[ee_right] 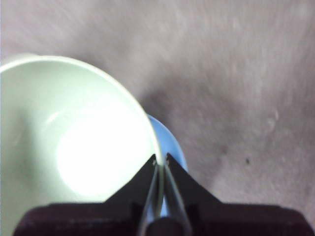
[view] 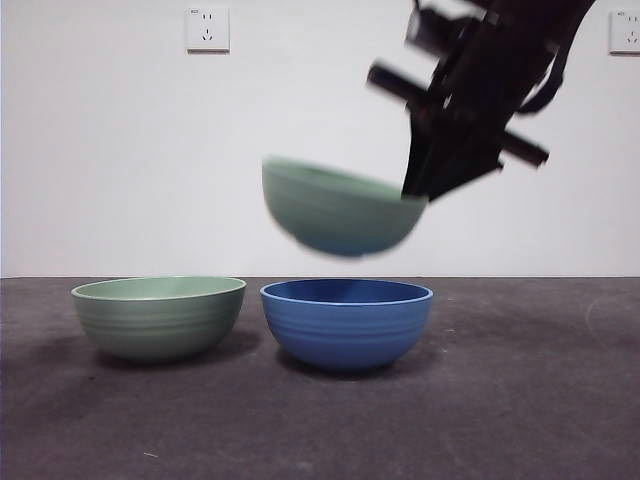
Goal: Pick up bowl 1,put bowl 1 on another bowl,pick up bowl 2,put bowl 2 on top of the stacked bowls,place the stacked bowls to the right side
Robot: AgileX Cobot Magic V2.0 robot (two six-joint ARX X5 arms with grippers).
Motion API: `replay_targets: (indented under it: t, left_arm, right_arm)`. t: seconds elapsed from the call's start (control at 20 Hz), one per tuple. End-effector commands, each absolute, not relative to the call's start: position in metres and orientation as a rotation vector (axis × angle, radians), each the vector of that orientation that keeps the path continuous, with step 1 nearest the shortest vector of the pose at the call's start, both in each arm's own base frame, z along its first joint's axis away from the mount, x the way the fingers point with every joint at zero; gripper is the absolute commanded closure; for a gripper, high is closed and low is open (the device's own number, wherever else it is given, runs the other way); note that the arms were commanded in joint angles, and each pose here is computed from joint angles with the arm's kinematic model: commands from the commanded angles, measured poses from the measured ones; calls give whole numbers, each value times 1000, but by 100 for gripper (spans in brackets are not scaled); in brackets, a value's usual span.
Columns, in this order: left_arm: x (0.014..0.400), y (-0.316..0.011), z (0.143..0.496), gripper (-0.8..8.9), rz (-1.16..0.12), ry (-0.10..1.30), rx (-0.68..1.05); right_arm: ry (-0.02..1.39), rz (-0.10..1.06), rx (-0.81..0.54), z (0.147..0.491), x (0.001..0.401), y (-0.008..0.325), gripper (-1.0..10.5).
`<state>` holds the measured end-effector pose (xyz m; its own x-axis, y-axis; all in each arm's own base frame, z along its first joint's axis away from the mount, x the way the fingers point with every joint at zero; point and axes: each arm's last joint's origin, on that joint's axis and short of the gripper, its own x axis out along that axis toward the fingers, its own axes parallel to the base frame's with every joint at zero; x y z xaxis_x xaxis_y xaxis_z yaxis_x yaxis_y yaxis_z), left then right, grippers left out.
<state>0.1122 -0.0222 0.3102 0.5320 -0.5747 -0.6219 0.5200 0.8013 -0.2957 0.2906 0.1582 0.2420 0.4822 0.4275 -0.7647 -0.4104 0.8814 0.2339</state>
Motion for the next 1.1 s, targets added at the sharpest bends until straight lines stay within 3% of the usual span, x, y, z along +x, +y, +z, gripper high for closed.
replay_targets:
  t: [0.05,0.4,0.6,0.75,0.9,1.1]
  left_arm:
    - [112,-23,311,216,-655,764,-79]
    - [116,-23,310,216,-649,784,-95]
    - [126,-23,306,216,-631,823,-98]
    - [138,-23,302,216,-620,835,-105]
    - [155,-25,298,216,-609,841,-128]
    - [182,-29,285,216,-562,886,-117]
  right_arm:
    - [981,504,2,226,296,164,959]
    - [1064,494,-55,199,299,173,958]
    - [1061,511,-60,200,298,175,745]
    - [1060,537,-52,202,296,178,749]
    - [1002,553,-37,222,294,177,748]
    - [839,581,-3,275,279,167,749]
